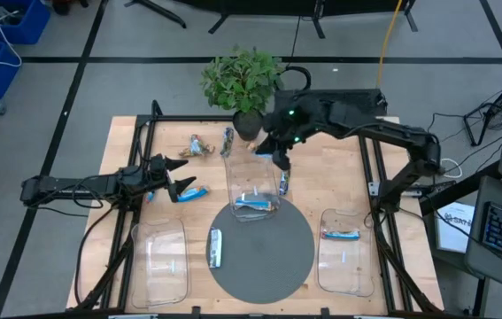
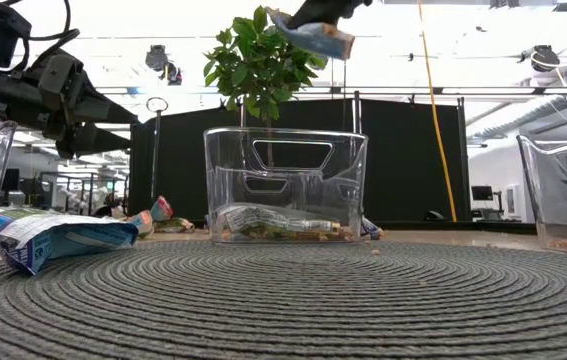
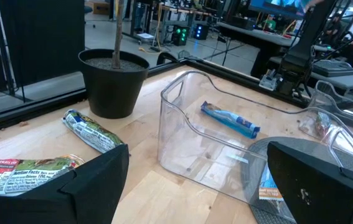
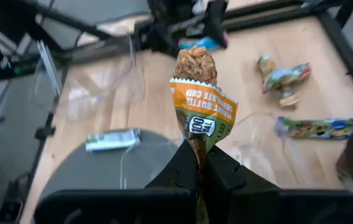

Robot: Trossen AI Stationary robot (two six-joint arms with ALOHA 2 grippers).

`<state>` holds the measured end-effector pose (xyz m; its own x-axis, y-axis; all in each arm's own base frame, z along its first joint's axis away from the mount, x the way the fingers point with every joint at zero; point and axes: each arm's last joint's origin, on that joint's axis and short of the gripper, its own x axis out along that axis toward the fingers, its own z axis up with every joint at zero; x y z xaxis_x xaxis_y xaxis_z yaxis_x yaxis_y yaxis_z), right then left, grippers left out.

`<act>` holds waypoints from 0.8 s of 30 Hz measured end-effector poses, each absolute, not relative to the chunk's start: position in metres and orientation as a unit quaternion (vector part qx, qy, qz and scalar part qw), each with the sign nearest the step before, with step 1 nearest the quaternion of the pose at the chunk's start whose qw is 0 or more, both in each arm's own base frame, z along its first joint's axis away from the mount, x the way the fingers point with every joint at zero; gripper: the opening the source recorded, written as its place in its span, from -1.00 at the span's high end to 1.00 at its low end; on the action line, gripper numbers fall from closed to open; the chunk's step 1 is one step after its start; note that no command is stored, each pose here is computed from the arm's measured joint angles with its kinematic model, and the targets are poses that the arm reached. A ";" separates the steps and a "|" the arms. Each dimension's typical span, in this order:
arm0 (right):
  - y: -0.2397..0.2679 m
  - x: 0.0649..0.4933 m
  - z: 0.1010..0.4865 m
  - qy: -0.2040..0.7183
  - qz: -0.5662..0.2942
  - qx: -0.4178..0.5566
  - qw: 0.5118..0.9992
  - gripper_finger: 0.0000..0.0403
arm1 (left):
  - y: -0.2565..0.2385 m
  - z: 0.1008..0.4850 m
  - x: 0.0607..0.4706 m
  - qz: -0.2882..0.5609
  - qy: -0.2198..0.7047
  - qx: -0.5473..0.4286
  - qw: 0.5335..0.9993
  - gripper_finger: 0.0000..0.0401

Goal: Pick and place Granola Bars by type
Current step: Put the right yellow granola bar into the middle transparent bin

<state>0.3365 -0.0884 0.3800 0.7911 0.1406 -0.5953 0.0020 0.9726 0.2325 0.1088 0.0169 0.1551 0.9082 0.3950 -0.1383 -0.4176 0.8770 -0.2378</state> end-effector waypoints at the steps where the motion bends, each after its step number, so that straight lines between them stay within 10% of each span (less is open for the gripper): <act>1: -0.087 0.340 0.376 0.331 0.041 0.105 0.937 1.00 | 0.017 0.155 0.109 0.210 0.043 -0.132 0.968 -0.89; 24: -0.049 0.390 0.321 0.407 0.022 -0.039 0.912 1.00 | 0.017 0.155 0.109 0.210 0.043 -0.132 0.968 -0.89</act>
